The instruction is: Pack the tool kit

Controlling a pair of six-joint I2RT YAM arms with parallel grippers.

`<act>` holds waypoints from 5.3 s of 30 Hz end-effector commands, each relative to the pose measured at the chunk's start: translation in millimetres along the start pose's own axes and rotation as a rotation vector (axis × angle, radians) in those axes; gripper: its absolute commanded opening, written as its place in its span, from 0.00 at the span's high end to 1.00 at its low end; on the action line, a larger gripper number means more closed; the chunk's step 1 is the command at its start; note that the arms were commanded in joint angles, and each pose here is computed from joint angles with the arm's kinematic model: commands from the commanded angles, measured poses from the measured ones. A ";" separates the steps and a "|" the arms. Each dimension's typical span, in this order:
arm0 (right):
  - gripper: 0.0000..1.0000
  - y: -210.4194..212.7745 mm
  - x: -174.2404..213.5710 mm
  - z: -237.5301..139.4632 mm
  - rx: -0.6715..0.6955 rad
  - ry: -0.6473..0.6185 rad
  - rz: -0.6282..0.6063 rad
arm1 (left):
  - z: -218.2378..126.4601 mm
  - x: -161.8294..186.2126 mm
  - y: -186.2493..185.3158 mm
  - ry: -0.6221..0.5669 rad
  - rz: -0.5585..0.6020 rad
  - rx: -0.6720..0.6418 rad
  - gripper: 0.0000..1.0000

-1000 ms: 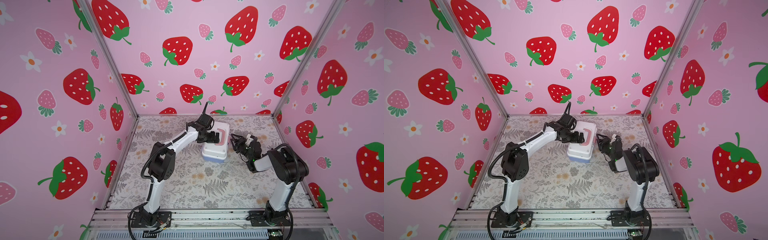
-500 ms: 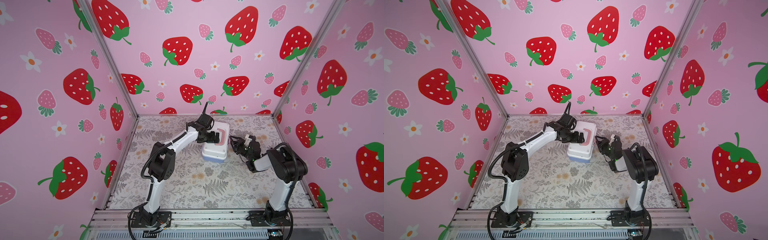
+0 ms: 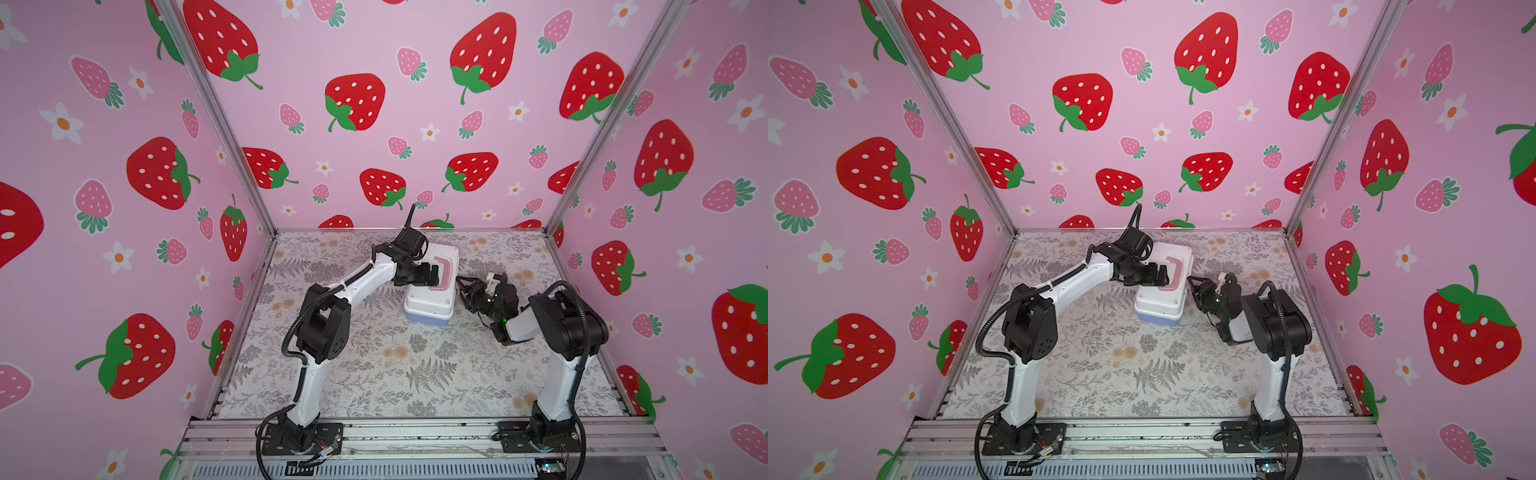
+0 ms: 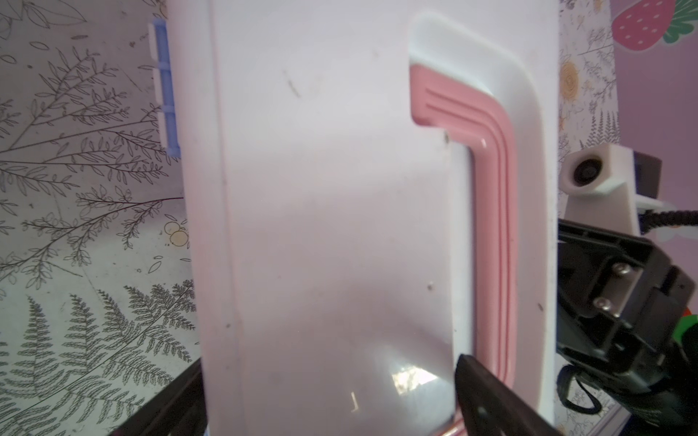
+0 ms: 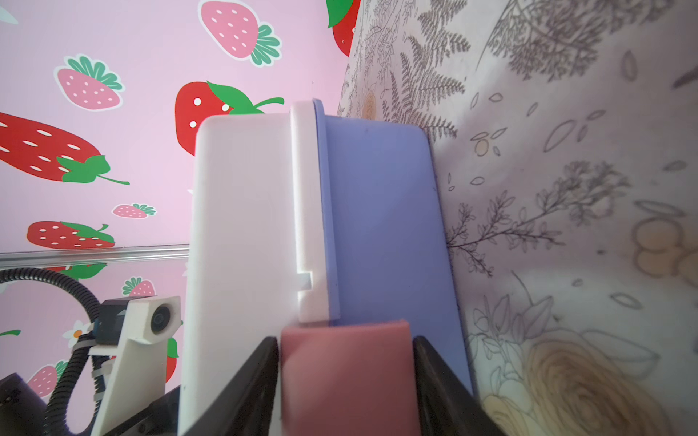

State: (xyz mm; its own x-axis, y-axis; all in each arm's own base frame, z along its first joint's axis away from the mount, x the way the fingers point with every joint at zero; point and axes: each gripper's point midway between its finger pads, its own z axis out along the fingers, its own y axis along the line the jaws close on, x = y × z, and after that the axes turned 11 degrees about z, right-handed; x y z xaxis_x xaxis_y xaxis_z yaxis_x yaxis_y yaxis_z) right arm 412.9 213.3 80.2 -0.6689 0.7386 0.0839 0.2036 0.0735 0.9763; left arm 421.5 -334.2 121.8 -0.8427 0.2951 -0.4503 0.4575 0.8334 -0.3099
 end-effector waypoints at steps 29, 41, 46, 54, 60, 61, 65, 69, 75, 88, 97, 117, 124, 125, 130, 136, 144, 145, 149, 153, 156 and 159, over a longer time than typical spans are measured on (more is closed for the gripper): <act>0.56 -0.3 11.1 -3.4 0.048 0.016 -0.055 | 31.0 33.5 -12.4 0.142 -0.033 0.078 0.00; 0.55 9.1 3.1 -4.4 0.178 -0.041 -0.172 | 34.9 33.4 -14.0 0.149 -0.041 0.089 0.00; 0.49 -4.1 8.0 -0.5 0.173 -0.032 -0.135 | 34.6 33.8 -14.2 0.152 -0.042 0.090 0.00; 0.27 -23.4 13.2 1.7 0.134 -0.018 -0.014 | 35.3 33.6 -13.9 0.154 -0.045 0.091 0.00; 0.23 -27.4 14.7 -0.3 0.093 -0.017 0.055 | 36.8 31.8 -14.0 0.153 -0.049 0.096 0.00; 0.22 -27.8 14.7 -1.4 0.088 -0.018 0.061 | 37.7 32.6 -14.1 0.156 -0.048 0.095 0.00; 0.22 -29.3 12.2 -3.6 0.081 -0.027 0.075 | 38.1 33.1 -13.5 0.157 -0.049 0.095 0.00; 0.30 -22.2 11.4 -1.7 0.034 -0.027 0.112 | 40.0 34.0 -14.2 0.161 -0.054 0.099 0.00; 0.38 14.5 13.2 6.4 -0.130 0.010 0.156 | 40.4 33.8 -15.1 0.160 -0.058 0.105 0.00; 0.46 38.0 24.9 -0.5 -0.276 0.050 0.235 | 40.5 31.2 -17.3 0.154 -0.068 0.119 0.00; 0.23 31.1 31.8 -1.1 -0.302 0.093 0.250 | 39.7 31.2 -17.8 0.154 -0.068 0.118 0.00; 0.29 55.8 29.7 -25.6 -0.376 0.081 0.164 | 39.2 31.8 -16.8 0.158 -0.064 0.112 0.00; 0.28 69.8 29.5 -30.0 -0.407 0.092 0.107 | 42.2 32.5 -16.6 0.163 -0.065 0.114 0.00; 0.28 71.2 29.7 -29.7 -0.411 0.097 0.104 | 42.1 32.5 -16.4 0.164 -0.067 0.113 0.00; 0.28 75.3 32.3 -29.5 -0.419 0.111 0.071 | 41.8 32.2 -16.8 0.163 -0.065 0.113 0.00; 0.22 83.3 31.9 -26.0 -0.438 0.140 0.034 | 42.4 33.5 -15.8 0.168 -0.067 0.111 0.00; 0.26 96.1 25.5 -28.0 -0.471 0.133 0.010 | 41.5 33.0 -16.2 0.165 -0.068 0.112 0.00; 0.26 99.0 26.0 -28.8 -0.478 0.134 0.007 | 41.6 33.4 -16.1 0.166 -0.068 0.111 0.00; 0.26 107.3 28.0 -29.9 -0.495 0.149 0.007 | 42.4 33.2 -16.4 0.167 -0.069 0.113 0.00; 0.26 107.9 29.8 -34.7 -0.494 0.145 0.004 | 43.0 33.7 -16.3 0.169 -0.070 0.113 0.00; 0.27 112.2 30.7 -39.8 -0.504 0.135 -0.014 | 43.5 34.0 -16.2 0.170 -0.071 0.115 0.00; 0.29 116.3 32.1 -40.7 -0.513 0.144 -0.024 | 43.6 33.5 -16.4 0.168 -0.071 0.115 0.00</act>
State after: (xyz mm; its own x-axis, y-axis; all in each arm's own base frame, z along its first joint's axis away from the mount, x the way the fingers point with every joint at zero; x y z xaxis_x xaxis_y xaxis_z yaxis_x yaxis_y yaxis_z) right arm 403.0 214.8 86.7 -0.6628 0.6961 0.2759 0.2569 -0.1347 0.9570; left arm 430.6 -338.1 121.7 -0.8633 0.2646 -0.4297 0.4277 0.8355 -0.3449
